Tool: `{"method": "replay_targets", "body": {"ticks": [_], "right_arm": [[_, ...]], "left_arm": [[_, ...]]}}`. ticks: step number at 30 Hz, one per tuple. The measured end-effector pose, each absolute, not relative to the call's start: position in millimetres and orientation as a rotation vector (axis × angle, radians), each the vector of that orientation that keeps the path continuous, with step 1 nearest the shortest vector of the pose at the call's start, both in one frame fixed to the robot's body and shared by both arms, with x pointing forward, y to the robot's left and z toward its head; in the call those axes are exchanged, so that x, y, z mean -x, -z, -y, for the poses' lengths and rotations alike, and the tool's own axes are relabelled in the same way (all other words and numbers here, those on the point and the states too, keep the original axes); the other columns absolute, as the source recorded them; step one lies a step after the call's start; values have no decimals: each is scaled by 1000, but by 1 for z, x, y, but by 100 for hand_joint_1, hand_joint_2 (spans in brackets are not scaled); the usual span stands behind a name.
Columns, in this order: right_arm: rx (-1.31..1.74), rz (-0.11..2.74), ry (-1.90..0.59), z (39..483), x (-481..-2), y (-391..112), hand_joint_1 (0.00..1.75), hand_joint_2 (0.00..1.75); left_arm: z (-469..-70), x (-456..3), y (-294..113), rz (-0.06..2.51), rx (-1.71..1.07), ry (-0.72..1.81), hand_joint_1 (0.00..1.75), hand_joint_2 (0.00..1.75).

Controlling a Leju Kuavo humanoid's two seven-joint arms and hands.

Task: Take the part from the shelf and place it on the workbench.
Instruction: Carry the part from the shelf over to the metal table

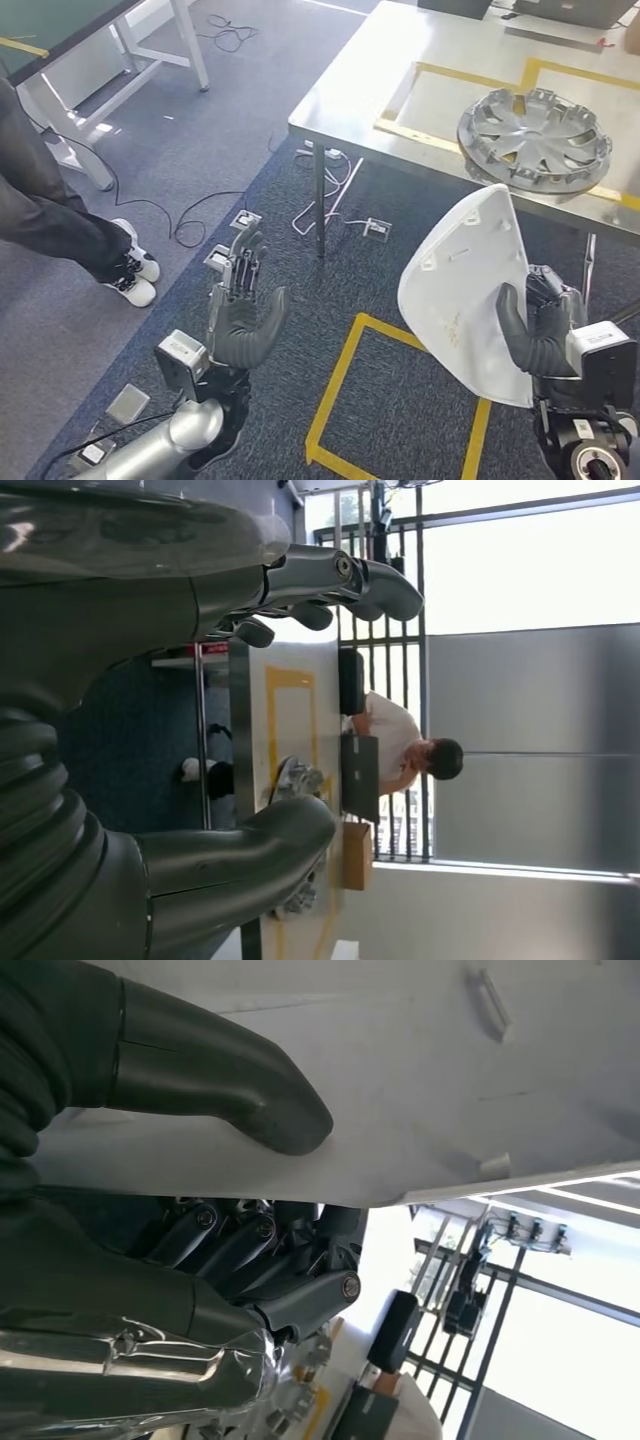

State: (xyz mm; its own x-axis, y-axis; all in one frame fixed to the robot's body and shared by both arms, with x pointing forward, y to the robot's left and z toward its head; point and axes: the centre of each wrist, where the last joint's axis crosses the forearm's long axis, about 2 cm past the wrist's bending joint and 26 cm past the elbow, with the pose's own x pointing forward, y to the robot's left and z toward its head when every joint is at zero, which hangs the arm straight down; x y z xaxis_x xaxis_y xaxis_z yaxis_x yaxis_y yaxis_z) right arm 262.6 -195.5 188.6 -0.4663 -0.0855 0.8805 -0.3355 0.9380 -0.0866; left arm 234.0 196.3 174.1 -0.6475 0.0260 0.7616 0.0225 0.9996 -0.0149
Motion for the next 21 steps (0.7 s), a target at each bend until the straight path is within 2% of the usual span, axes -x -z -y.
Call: {"method": "replay_targets", "body": {"ticks": [10,21], "right_arm": [[-295,2037,-275,199,-272,-195,175,175],[-208,2068,-328,204,-313,-219,175,175]], "left_arm": [[-195,-234,-174,2277,38,-10,0,175],[-193,-240,-179,2294,79,6,0,175]]}}
